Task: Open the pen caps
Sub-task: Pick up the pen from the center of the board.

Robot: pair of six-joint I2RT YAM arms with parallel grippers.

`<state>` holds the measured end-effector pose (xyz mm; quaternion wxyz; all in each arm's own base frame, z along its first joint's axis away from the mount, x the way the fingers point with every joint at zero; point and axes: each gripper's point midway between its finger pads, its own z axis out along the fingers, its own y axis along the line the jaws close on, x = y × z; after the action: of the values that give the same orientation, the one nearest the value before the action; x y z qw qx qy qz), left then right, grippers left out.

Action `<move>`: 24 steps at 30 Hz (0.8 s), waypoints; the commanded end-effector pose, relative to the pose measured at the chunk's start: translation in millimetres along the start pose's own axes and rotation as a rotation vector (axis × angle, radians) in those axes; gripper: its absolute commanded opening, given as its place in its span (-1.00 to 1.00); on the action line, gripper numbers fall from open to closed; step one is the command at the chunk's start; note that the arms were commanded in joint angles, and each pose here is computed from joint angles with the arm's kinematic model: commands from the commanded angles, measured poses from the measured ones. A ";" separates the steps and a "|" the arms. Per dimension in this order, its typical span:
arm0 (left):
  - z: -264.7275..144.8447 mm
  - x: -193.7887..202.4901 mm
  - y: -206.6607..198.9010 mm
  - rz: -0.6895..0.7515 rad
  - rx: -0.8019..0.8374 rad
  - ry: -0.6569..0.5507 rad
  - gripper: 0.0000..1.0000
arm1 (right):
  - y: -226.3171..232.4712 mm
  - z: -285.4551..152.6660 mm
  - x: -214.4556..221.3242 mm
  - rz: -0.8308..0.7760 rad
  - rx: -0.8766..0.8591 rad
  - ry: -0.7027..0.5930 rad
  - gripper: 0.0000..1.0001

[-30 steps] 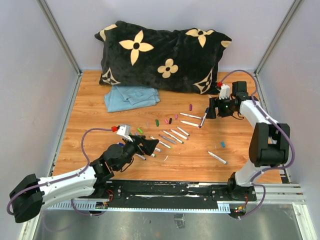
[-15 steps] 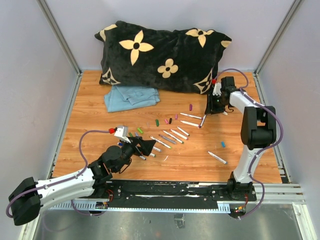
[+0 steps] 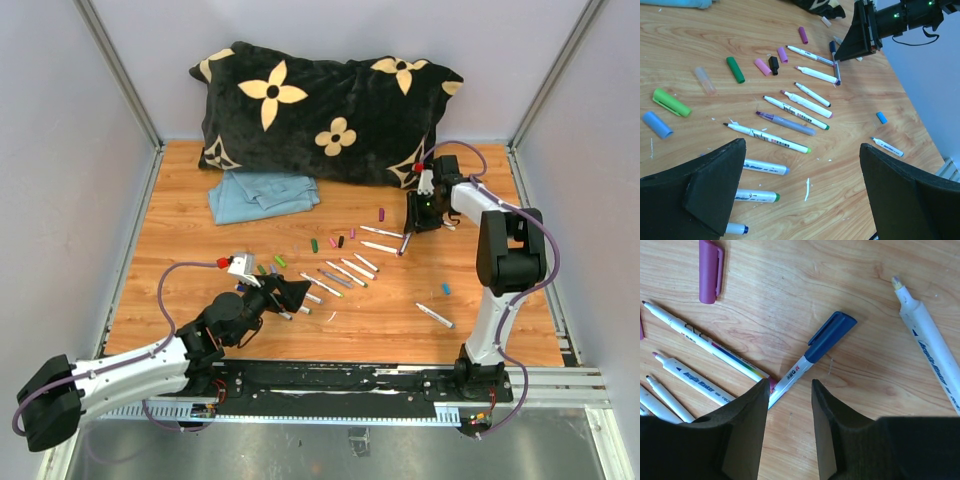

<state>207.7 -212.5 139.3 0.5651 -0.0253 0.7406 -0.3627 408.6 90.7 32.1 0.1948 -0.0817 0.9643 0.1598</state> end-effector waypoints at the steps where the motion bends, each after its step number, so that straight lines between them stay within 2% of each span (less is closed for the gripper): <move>1: -1.0 -5.5 5.1 -0.014 -0.018 -0.029 0.99 | -3.5 7.9 5.3 -0.014 0.035 0.047 -0.21; 6: -2.2 -6.2 4.4 -0.020 -0.014 -0.030 0.99 | -8.6 11.1 13.9 -0.046 0.067 0.086 -0.28; 10: -3.2 -6.0 4.9 -0.024 -0.014 -0.030 0.99 | -12.6 7.9 18.2 -0.071 0.087 0.099 -0.45; 16: -4.6 -6.6 3.7 -0.033 -0.006 -0.031 0.99 | -18.1 -5.9 23.9 -0.138 0.121 0.095 -0.53; 24: -4.6 -5.3 -4.5 -0.056 0.034 -0.023 0.99 | -20.4 -11.1 47.1 -0.273 0.090 0.163 -0.60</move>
<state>203.9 -210.5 143.9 0.5628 -0.0334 0.7347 -0.3774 388.4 68.1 21.1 0.1709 -0.1596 0.9674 0.0974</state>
